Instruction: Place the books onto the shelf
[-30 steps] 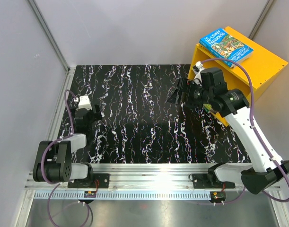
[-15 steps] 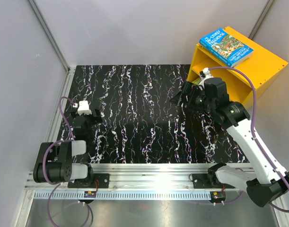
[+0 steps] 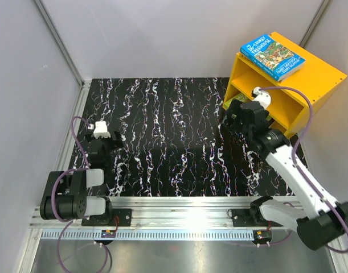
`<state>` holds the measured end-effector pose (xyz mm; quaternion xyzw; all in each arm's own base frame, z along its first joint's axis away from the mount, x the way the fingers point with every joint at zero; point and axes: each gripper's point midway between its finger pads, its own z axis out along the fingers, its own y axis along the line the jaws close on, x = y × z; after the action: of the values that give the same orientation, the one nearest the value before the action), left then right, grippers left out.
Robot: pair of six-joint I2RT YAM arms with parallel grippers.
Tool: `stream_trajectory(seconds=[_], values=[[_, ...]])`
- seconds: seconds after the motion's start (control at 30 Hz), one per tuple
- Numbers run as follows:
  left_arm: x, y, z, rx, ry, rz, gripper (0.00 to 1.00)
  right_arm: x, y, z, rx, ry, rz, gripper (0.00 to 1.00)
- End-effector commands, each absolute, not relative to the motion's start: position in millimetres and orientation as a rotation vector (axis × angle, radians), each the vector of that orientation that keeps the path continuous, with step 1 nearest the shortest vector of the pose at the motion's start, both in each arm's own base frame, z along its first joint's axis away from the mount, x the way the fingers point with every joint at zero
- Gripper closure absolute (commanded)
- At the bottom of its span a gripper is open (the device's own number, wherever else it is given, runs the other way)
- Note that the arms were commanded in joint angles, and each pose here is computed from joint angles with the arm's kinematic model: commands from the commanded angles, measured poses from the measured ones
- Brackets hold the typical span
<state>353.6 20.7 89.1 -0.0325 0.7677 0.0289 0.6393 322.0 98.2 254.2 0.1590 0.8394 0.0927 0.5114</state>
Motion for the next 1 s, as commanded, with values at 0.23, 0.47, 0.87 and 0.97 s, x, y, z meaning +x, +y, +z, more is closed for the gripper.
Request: stream_trajectory(seconds=[0.23, 0.47, 0.87, 0.97], values=[[363.5, 20.2, 119.5, -0.054, 1.632, 0.072, 0.01, 350.3, -13.0, 157.1, 0.469, 1.861, -0.487, 0.0], [363.5, 20.2, 119.5, -0.055, 1.632, 0.071, 0.01, 358.7, -51.6, 131.3, 0.603, 1.675, -0.406, 0.0], [363.5, 20.7, 119.5, -0.056, 1.632, 0.072, 0.01, 395.7, -30.8, 98.8, 0.199, 1.675, -0.008, 0.0], [363.2, 20.1, 118.9, -0.055, 1.633, 0.071, 0.01, 405.5, -24.8, 98.2, 0.154, 1.71, 0.023, 0.0]])
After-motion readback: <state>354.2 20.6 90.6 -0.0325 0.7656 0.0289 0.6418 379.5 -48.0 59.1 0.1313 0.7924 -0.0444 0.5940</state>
